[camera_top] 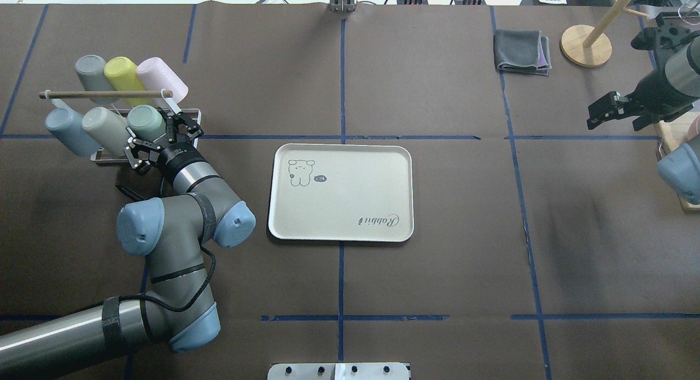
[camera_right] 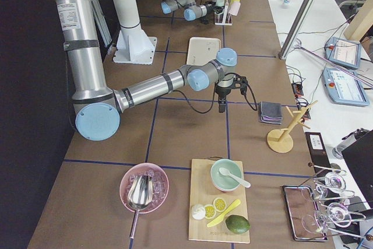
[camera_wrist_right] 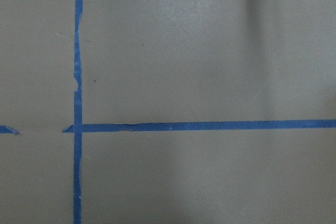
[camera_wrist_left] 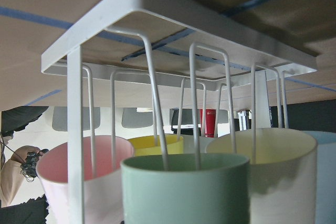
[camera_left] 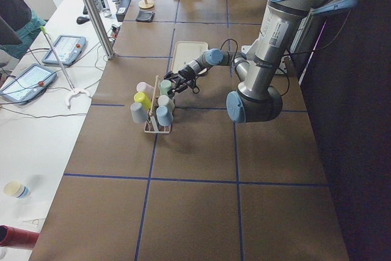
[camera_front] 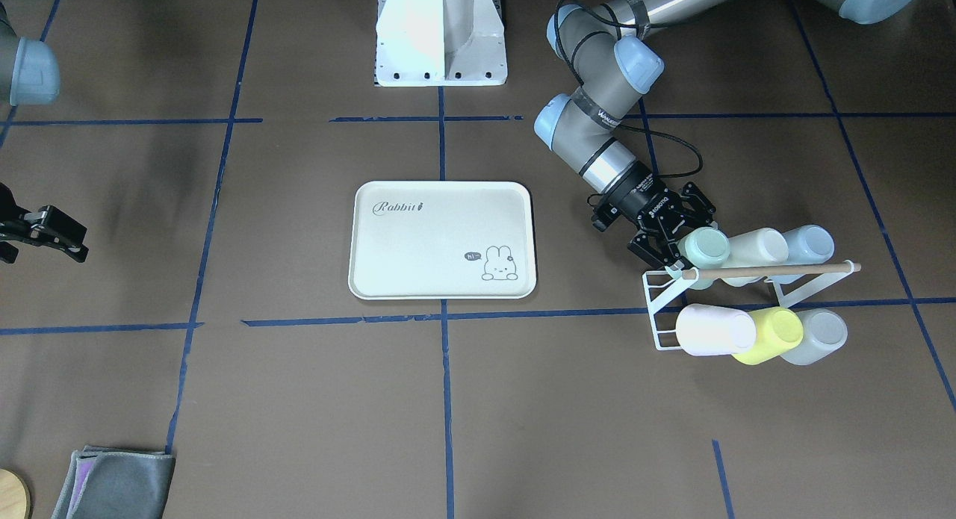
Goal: Pick up and place green cup on tray
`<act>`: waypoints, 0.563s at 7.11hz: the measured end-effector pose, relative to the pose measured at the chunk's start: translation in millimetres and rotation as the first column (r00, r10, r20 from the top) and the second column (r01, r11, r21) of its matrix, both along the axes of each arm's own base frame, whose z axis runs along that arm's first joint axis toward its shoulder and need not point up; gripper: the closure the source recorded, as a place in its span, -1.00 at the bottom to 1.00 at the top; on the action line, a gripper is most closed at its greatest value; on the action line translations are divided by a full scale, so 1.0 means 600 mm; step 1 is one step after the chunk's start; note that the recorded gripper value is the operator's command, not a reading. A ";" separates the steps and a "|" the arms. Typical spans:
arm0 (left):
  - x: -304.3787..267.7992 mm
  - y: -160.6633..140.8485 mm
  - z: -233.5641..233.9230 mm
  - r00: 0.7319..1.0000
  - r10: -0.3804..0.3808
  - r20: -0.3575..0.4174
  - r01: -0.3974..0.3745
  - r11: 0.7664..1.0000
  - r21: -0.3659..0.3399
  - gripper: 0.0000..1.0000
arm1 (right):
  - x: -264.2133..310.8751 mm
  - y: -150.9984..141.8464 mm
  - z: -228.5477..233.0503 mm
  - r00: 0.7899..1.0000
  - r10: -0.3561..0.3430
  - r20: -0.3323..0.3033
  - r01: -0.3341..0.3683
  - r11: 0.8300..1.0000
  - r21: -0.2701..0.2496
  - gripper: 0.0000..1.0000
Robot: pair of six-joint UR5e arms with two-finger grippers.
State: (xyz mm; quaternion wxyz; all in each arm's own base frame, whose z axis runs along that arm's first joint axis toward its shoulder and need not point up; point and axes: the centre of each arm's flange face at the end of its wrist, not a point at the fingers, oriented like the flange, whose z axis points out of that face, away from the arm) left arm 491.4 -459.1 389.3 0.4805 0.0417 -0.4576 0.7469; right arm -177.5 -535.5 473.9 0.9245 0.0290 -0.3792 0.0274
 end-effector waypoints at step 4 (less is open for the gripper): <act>-0.029 -0.007 -0.028 1.000 0.009 -0.006 -0.009 1.000 0.003 0.34 | 0.000 0.000 0.001 1.000 0.000 0.000 0.000 1.000 -0.001 -1.00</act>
